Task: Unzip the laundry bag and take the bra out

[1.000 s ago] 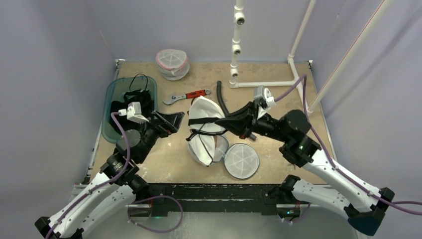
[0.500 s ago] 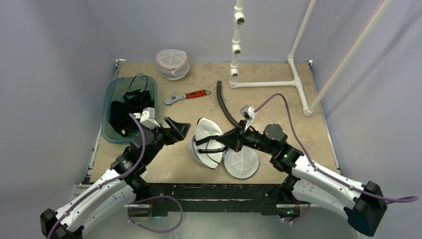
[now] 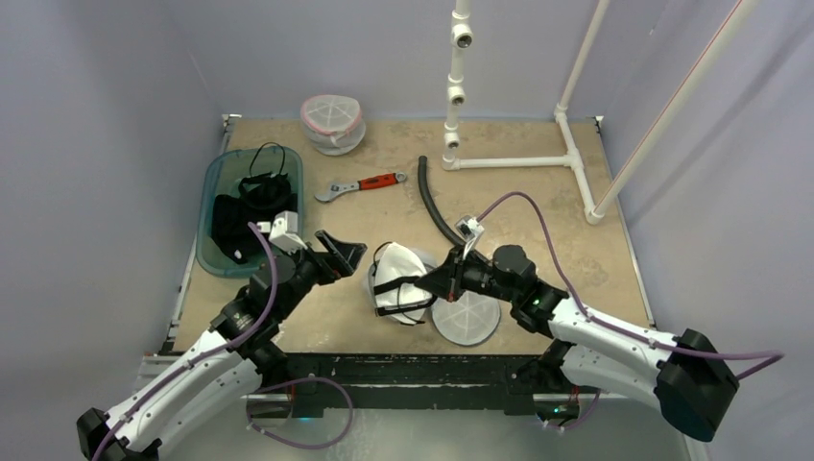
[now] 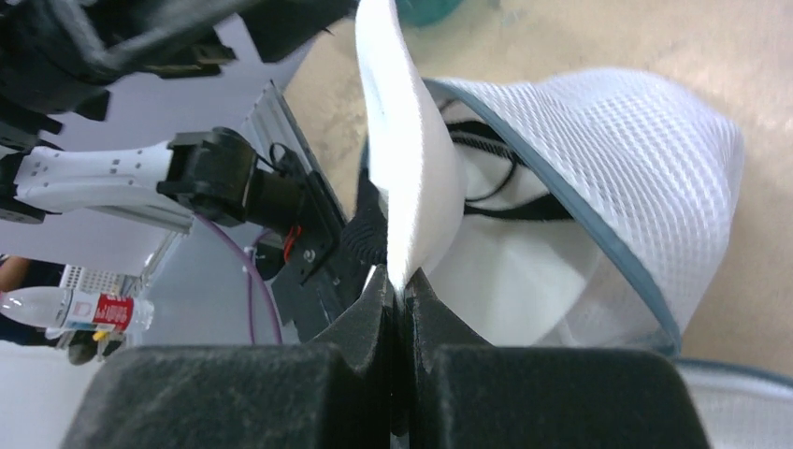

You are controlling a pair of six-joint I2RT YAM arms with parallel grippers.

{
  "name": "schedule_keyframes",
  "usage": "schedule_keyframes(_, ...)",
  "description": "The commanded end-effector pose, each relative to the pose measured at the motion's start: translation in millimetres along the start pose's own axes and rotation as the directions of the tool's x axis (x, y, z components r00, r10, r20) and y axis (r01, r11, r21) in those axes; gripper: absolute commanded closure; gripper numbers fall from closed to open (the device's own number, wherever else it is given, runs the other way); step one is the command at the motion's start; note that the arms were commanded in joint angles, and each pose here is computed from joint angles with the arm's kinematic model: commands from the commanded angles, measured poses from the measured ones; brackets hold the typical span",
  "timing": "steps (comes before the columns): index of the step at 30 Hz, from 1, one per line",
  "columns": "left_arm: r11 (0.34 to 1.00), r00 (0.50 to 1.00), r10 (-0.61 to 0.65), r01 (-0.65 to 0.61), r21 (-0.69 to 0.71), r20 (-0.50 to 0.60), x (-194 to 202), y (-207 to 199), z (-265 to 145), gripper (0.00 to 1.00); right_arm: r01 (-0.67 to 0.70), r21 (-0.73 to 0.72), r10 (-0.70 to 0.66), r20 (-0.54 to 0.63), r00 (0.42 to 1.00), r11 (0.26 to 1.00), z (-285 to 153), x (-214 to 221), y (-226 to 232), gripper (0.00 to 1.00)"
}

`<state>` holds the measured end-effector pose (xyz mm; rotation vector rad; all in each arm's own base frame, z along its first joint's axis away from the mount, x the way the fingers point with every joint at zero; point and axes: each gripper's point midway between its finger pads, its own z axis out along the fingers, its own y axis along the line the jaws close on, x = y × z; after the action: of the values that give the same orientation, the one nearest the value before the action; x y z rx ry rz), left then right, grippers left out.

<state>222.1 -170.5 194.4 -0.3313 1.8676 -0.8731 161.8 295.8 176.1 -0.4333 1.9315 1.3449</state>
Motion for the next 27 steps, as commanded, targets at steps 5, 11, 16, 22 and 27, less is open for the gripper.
schedule_keyframes(5, 0.993, 0.997, 0.066, -0.070, 0.091, 0.046, -34, -39, -13, 0.10, -0.131, 0.029, 0.131, -0.028, 0.991, 0.991, 2, 24, -16, 0.92)
schedule_keyframes(11, 0.991, 0.997, 0.073, -0.076, 0.107, 0.025, -30, -42, -10, 0.11, -0.141, 0.051, 0.143, -0.035, 0.989, 0.989, 2, 21, -16, 0.53)
schedule_keyframes(16, 0.987, 0.995, 0.102, -0.102, 0.124, 0.010, -28, -46, -9, 0.11, -0.155, 0.099, 0.159, -0.037, 0.987, 0.983, -3, 17, -17, 0.32)
schedule_keyframes(22, 0.973, 0.984, 0.176, -0.172, 0.154, -0.012, -29, -56, -10, 0.13, -0.224, 0.204, 0.229, -0.004, 0.973, 0.953, -16, 15, -26, 0.22)
schedule_keyframes(27, 0.970, 0.980, 0.200, -0.198, 0.143, 0.006, -35, -55, -14, 0.14, -0.345, 0.287, 0.344, 0.056, 0.937, 0.894, -35, 22, -35, 0.20)
